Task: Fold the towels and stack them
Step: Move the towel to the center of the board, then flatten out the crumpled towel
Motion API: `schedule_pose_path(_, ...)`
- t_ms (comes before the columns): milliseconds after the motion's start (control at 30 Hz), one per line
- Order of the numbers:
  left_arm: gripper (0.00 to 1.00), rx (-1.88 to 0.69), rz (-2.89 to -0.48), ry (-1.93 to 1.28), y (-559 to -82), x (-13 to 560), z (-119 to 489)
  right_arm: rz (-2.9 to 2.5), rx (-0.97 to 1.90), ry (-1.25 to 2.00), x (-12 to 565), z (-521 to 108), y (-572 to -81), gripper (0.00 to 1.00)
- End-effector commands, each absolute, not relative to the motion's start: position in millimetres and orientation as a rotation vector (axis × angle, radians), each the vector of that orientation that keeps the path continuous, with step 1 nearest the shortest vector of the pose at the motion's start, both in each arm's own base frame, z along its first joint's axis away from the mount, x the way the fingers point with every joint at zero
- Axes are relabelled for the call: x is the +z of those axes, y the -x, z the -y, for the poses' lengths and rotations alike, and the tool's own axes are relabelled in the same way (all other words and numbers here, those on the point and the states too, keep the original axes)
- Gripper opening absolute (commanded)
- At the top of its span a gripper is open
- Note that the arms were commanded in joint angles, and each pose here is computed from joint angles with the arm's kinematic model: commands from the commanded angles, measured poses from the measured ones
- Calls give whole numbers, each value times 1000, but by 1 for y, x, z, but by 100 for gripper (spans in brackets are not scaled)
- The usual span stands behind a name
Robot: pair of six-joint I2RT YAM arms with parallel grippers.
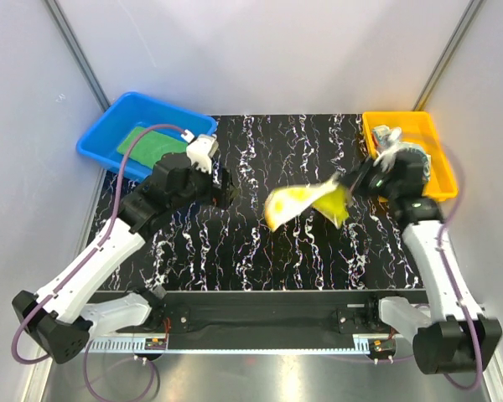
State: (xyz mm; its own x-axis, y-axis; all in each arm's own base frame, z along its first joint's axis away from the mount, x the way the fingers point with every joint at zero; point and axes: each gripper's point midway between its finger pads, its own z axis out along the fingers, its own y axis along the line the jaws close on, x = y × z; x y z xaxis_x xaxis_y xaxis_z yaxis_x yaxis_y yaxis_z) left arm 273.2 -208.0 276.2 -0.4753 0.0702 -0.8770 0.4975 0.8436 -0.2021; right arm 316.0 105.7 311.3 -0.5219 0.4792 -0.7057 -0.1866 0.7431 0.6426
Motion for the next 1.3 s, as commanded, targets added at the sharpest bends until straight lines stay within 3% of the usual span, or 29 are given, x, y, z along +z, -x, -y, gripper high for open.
schedule_pose_path(0,99,-504,-2034,-385,-272,267,199,-2172,959,-330,212,-129,-289,16)
schedule_pose_path(33,99,-493,-2051,-389,-271,260,198,-2288,925,-377,172,-128,-272,22)
schedule_pose_path(100,99,-470,-2101,-379,-274,245,199,-2372,780,-435,146,-111,-267,37)
schedule_pose_path(300,98,-552,-2247,-411,-288,201,232,-2335,515,-457,161,-79,-299,50)
schedule_pose_path(533,93,-474,-2439,-426,-317,132,253,-2325,391,-495,138,-66,-352,48)
schedule_pose_path(633,84,-497,-2485,-393,-318,113,259,-2318,441,-429,135,-76,-380,47)
schedule_pose_path(767,78,-598,-2432,-294,-310,112,264,-2295,647,-95,157,-132,-422,47)
schedule_pose_path(1067,78,-709,-2385,-110,-265,101,245,-2319,825,570,131,-256,-442,52)
schedule_pose_path(1267,80,-703,-2281,-78,-257,125,228,-2313,983,722,100,-296,-448,54)
